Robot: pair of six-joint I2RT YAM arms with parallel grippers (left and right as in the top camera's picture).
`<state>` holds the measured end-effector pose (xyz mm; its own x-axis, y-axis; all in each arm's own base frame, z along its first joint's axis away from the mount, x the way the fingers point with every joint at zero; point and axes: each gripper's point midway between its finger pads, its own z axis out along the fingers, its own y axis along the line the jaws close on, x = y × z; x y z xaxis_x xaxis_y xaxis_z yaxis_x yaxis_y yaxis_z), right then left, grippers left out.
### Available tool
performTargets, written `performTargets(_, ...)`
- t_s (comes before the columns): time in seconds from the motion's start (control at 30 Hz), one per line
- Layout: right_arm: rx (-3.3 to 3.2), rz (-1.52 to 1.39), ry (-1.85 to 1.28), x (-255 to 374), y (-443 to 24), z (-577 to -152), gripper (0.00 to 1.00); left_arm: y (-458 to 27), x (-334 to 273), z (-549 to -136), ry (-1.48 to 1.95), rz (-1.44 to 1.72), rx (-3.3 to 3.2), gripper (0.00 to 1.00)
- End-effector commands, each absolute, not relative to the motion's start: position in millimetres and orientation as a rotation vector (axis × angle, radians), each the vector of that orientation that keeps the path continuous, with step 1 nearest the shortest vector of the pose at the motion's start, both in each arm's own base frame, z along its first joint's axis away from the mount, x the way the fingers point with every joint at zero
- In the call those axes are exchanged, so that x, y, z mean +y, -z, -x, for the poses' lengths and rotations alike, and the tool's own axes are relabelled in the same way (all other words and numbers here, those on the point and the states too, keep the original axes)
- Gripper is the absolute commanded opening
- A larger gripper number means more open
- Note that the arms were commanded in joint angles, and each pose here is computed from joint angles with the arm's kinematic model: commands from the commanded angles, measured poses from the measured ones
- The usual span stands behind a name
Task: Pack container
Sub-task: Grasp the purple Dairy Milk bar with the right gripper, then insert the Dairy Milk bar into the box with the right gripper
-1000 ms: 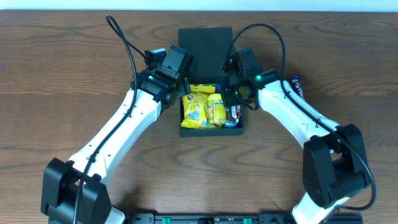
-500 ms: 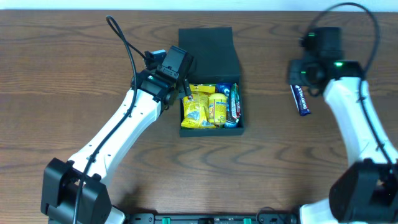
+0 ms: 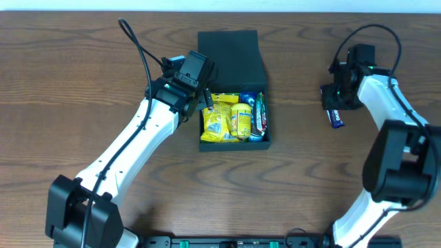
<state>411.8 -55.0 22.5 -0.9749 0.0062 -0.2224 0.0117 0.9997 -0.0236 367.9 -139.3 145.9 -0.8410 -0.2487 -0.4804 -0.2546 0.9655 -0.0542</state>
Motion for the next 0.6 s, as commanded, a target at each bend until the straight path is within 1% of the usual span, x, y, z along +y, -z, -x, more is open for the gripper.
performTargets(0.0, 2.967, 0.005, 0.021, -57, -2, -406, 0.47, -141, -137, -367, -0.028, 0.364, 2.624, 0.95)
performTargets(0.1, 2.987, 0.005, 0.022, -58, 7, -404, 0.46, -142, -137, -367, -0.029, 0.360, 2.624, 0.95)
performTargets(0.17, 2.989, 0.005, 0.022, -58, 9, -405, 0.41, -141, -137, -367, -0.029, 0.360, 2.624, 0.95)
performTargets(0.2, 2.987, 0.005, 0.022, -58, 9, -405, 0.41, -141, -137, -367, -0.029, 0.360, 2.624, 0.95)
performTargets(0.27, 2.987, 0.004, 0.022, -58, 9, -405, 0.36, -142, -137, -367, -0.029, 0.360, 2.624, 0.95)
performTargets(0.37, 2.990, -0.006, -0.005, -54, 9, -404, 0.19, -142, -137, -367, -0.029, 0.360, 2.624, 0.95)
performTargets(0.4, 2.989, -0.019, -0.017, -53, 9, -404, 0.15, -142, -137, -367, -0.029, 0.361, 2.623, 0.95)
performTargets(0.57, 2.964, -0.044, -0.142, -38, -3, -409, 0.09, -142, -137, -367, -0.031, 0.355, 2.624, 0.95)
